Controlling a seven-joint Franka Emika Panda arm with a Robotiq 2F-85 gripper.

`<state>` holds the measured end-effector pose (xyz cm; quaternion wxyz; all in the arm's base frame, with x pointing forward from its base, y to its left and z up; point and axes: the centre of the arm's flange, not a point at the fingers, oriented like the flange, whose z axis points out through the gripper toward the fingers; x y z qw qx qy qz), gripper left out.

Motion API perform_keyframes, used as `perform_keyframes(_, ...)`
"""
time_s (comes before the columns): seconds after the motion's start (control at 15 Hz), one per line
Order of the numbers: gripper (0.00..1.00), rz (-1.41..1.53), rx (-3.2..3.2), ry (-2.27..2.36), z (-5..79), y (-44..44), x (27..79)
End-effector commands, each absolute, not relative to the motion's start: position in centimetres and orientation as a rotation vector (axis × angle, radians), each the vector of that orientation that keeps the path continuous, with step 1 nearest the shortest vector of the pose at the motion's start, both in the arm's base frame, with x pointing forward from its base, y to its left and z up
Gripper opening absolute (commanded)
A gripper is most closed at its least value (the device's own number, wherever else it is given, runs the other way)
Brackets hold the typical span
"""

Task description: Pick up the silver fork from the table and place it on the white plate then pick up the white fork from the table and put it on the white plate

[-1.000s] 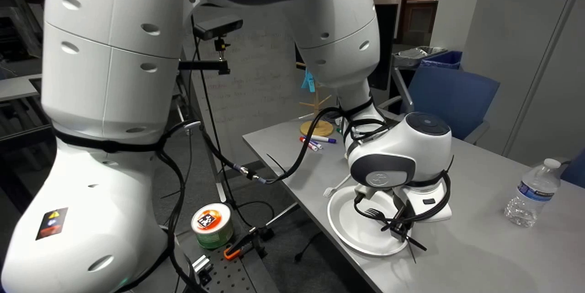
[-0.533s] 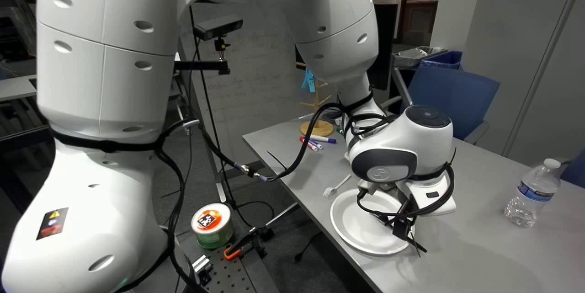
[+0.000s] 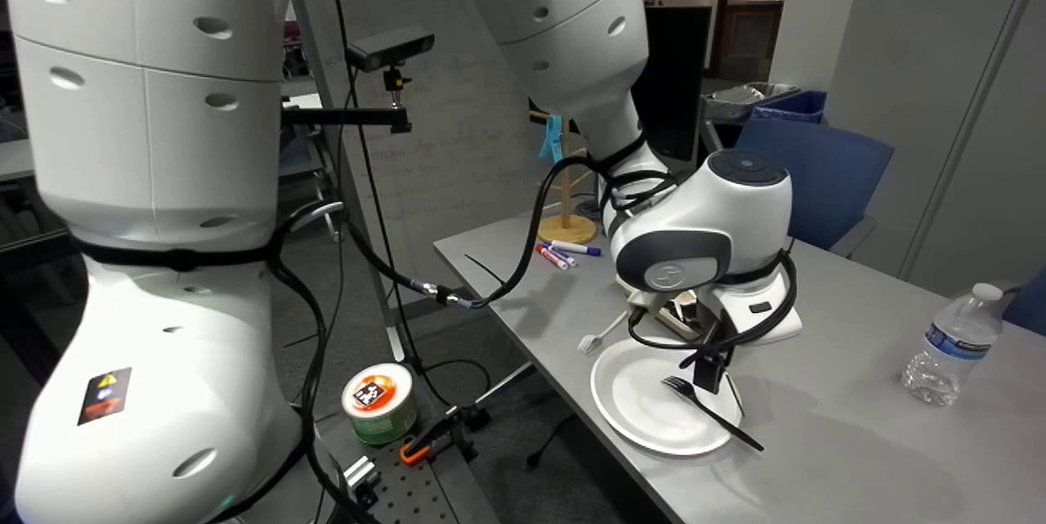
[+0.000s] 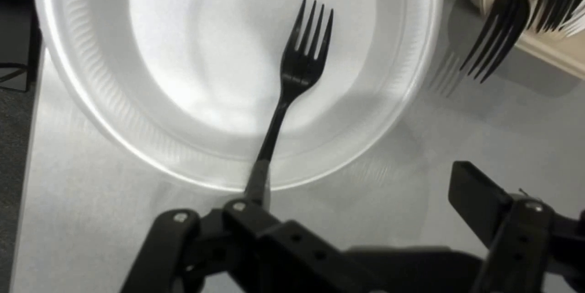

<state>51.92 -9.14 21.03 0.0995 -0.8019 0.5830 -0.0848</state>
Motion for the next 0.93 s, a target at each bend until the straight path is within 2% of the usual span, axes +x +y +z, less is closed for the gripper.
perform_keyframes(0.0,1.0,-0.223,-2.443,1.608,23.4,-5.9,50.3)
perform_keyframes(0.87,1.0,-0.23,-2.829,0.67,27.3,2.7,50.4)
